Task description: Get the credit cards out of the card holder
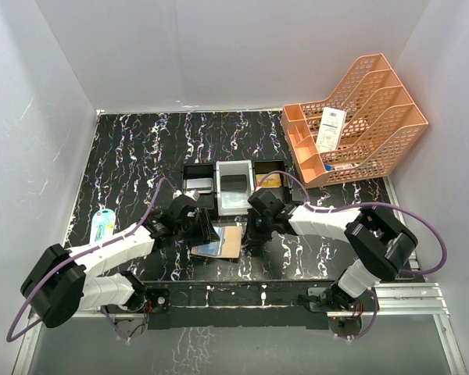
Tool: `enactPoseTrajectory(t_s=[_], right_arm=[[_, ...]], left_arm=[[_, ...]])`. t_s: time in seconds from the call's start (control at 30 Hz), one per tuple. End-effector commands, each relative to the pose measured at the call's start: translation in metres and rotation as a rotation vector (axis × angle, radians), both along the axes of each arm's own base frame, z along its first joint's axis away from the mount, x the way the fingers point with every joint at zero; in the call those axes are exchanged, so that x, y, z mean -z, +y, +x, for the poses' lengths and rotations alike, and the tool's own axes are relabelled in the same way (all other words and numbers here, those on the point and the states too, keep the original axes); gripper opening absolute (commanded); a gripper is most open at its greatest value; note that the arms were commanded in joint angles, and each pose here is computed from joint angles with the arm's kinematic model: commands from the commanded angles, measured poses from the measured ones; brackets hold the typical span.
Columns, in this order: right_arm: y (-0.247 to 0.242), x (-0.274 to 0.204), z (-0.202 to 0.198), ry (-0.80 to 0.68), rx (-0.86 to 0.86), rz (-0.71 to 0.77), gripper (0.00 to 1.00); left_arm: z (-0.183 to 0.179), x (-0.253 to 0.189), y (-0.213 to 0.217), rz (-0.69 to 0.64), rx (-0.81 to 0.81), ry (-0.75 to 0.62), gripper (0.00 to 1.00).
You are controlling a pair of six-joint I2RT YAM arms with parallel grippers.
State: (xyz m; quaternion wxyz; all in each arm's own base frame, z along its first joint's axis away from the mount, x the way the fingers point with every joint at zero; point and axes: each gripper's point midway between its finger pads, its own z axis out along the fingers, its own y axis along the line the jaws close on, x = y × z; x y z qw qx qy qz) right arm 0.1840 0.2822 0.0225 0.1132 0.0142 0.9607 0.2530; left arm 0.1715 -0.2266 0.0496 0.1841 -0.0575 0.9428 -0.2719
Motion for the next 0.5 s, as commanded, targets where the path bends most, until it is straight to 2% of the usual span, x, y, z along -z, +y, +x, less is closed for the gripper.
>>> enactPoseTrajectory(t_s=[0.0, 0.2, 0.37, 0.47], right_arm=[[0.012, -0.011, 0.013, -0.042, -0.002, 0.043, 0.06], [0.008, -0.017, 0.015, -0.063, 0.004, 0.023, 0.13], [-0.005, -0.035, 0.025, -0.113, 0.043, -0.047, 0.32], [-0.012, -0.054, 0.033, -0.169, 0.043, -0.079, 0.4]], left_arm=[[0.0, -0.015, -0.012, -0.06, 0.034, -0.016, 0.41], [0.008, -0.023, 0.015, 0.058, -0.047, -0.064, 0.47], [0.008, -0.027, 0.04, 0.143, -0.122, -0.083, 0.51], [0.008, -0.029, 0.048, 0.158, -0.162, -0.091, 0.52]])
